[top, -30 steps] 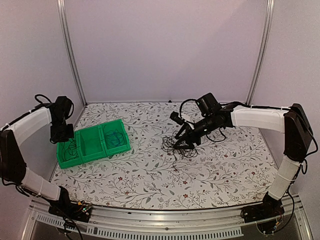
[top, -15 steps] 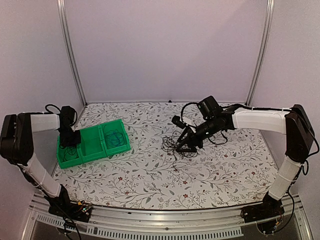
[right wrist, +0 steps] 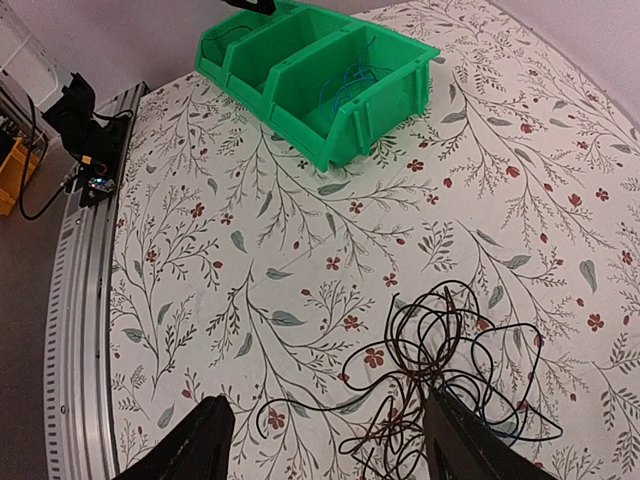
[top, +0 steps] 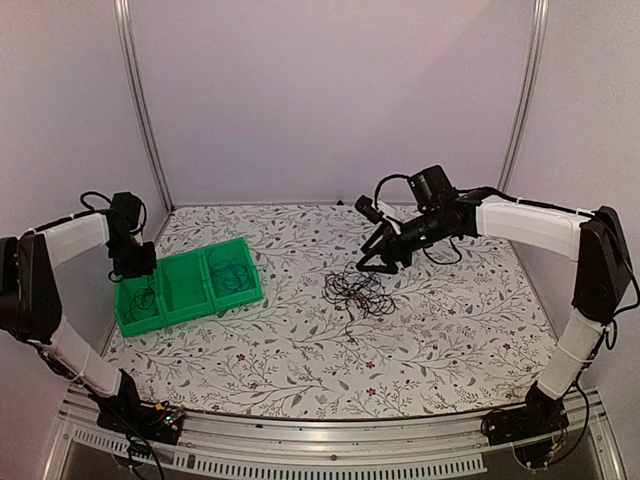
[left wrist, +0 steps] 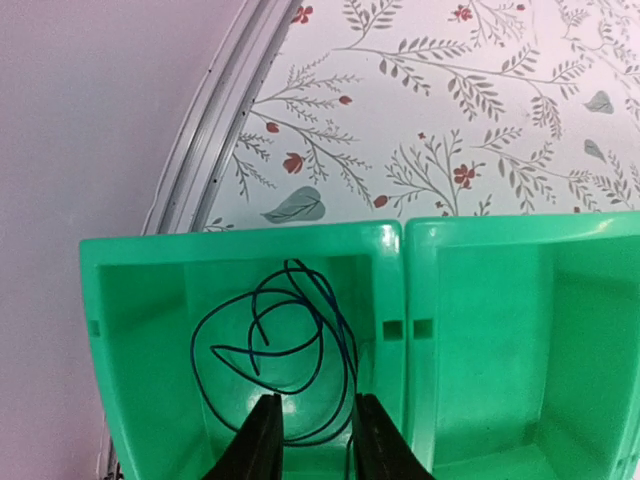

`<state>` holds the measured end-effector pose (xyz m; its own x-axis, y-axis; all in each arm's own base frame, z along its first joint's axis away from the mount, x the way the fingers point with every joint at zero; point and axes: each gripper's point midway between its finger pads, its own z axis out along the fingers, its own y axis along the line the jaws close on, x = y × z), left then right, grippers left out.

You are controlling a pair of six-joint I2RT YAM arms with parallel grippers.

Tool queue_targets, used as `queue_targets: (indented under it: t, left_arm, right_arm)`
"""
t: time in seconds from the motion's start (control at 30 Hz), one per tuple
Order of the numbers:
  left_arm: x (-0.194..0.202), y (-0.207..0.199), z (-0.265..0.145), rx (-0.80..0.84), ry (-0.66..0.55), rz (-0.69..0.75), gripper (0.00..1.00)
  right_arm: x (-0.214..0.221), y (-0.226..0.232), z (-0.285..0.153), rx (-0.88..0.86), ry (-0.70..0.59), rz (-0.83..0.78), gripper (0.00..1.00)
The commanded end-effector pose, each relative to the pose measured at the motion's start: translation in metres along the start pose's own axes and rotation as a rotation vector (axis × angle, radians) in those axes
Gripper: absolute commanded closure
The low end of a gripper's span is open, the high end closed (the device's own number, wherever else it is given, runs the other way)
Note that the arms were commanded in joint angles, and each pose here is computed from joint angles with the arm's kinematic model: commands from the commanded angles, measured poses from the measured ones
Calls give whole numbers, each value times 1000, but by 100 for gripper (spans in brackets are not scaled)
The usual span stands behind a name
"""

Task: Untangle the cables

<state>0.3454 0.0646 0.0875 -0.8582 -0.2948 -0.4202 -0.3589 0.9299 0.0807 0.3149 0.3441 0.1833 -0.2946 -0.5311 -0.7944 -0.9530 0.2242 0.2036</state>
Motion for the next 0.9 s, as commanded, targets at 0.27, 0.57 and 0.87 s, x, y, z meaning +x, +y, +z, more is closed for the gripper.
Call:
queue_targets:
  t: [0.27, 0.57, 0.87]
  left_arm:
    - [-6, 5, -69, 24, -54, -55, 63]
    - [-71, -168, -194, 473, -432, 318, 62]
    - [-2, -343, -251, 762, -499, 684, 63]
  right_arm:
    - [-12, -5, -14, 12, -25, 5, 31]
    - [0, -75, -45, 178, 8, 84, 39]
    - [57, -139, -14, 238, 182, 261, 52]
